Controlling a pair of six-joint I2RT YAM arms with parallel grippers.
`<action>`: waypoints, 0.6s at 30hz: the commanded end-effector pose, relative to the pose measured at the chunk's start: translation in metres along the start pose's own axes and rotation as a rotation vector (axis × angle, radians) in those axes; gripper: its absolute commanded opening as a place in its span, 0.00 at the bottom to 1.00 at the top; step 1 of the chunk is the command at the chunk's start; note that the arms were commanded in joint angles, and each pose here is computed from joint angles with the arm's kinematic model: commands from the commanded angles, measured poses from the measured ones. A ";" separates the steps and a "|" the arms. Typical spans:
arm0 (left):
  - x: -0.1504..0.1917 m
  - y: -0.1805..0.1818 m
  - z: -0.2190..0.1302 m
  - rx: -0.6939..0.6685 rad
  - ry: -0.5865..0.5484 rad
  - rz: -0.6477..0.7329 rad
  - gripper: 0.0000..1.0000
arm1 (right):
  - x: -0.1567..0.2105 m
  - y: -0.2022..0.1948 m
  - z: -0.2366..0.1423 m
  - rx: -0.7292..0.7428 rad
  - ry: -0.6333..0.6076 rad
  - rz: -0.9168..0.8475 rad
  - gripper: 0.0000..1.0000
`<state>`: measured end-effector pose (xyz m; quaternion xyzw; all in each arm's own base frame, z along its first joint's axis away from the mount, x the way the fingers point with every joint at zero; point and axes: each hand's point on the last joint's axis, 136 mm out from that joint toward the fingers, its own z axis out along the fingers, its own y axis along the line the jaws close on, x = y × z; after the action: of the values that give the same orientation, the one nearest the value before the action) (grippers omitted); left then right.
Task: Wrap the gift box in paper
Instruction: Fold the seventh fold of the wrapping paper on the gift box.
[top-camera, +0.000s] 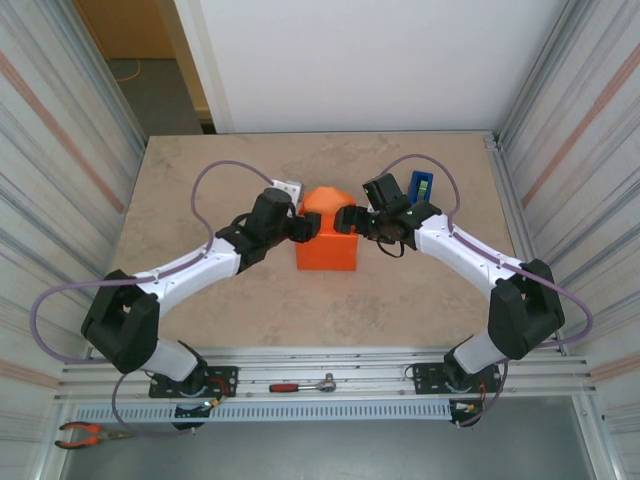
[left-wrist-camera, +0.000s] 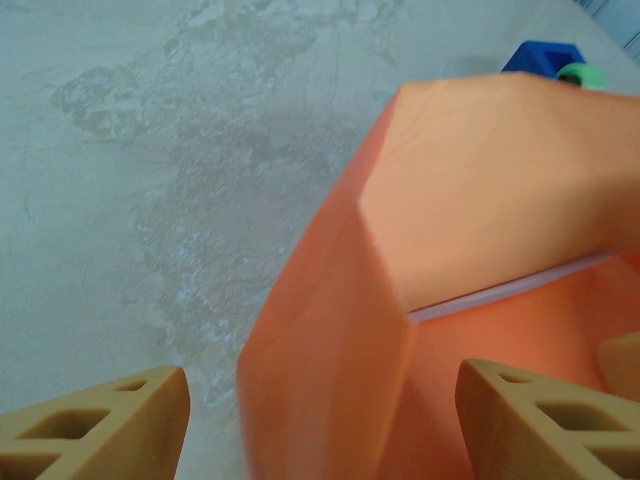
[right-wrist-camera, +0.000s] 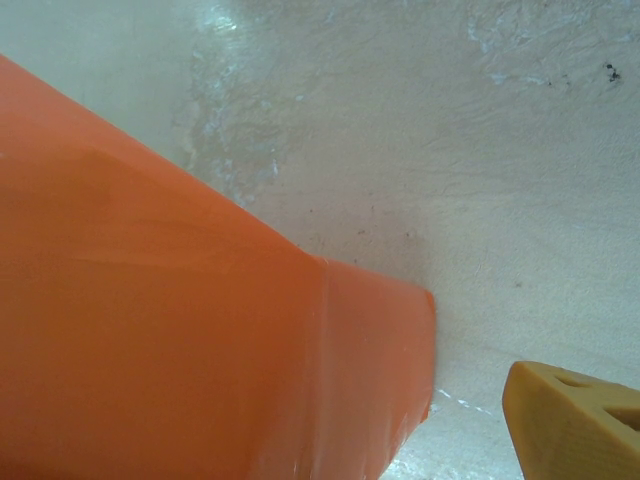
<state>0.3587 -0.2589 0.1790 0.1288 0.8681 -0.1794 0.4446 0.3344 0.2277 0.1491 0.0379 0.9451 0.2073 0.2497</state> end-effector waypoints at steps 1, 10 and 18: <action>-0.012 -0.006 0.005 0.001 -0.045 -0.010 0.72 | 0.039 -0.034 0.012 0.137 0.118 0.000 0.92; 0.002 0.002 0.023 -0.087 -0.001 0.021 0.71 | 0.035 -0.027 0.004 0.115 0.116 -0.001 0.92; 0.017 0.009 0.023 -0.177 0.034 0.053 0.69 | -0.011 -0.002 -0.064 -0.009 -0.075 0.008 0.92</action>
<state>0.3699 -0.2701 0.1653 0.1199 0.8708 -0.1328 0.4578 0.3191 0.2170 0.1660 0.0399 0.9469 0.2032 0.2460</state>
